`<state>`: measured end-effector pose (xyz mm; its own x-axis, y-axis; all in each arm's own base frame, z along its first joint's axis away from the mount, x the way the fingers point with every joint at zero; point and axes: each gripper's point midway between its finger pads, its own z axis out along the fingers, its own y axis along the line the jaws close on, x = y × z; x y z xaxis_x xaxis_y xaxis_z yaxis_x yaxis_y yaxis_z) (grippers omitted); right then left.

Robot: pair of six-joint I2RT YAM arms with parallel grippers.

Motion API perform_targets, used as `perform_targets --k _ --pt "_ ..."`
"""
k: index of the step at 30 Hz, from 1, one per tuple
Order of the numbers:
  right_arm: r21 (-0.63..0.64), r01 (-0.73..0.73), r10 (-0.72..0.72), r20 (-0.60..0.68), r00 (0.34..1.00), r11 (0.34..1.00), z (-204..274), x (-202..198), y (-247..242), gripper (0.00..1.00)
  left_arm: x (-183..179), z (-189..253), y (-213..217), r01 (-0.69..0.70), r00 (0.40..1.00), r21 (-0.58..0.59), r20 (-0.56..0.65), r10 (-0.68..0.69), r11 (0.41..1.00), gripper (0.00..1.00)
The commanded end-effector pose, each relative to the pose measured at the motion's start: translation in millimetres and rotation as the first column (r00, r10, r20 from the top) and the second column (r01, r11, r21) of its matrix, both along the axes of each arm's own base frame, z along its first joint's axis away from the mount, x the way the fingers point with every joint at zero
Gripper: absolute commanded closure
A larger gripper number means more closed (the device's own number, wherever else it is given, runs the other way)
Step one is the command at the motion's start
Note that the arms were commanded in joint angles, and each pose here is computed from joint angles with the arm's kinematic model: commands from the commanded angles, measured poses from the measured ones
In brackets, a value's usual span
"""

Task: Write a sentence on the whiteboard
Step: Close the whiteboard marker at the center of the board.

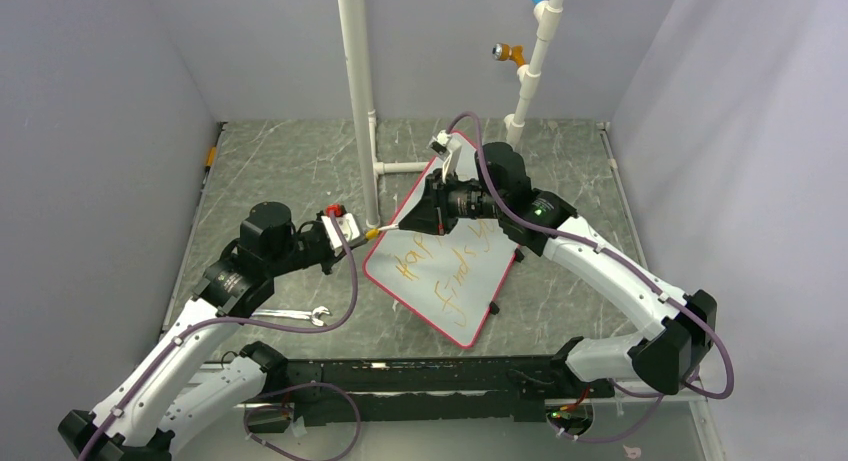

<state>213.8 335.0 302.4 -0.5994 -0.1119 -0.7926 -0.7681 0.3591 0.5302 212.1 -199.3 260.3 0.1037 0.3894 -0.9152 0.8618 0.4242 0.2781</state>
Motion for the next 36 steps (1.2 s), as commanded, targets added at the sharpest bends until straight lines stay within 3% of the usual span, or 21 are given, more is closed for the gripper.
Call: perform_targets --k 1,36 --pt "0.035 -0.013 0.011 0.045 0.999 0.999 13.7 -5.7 -0.7 1.0 3.5 13.7 -3.5 -0.001 0.999 -0.034 0.036 0.002 0.999 1.0" --pt "-0.056 -0.071 0.073 0.028 0.997 0.996 -5.2 6.5 32.0 1.0 -0.7 17.1 -4.6 0.018 0.999 -0.045 0.048 -0.016 0.999 1.0"
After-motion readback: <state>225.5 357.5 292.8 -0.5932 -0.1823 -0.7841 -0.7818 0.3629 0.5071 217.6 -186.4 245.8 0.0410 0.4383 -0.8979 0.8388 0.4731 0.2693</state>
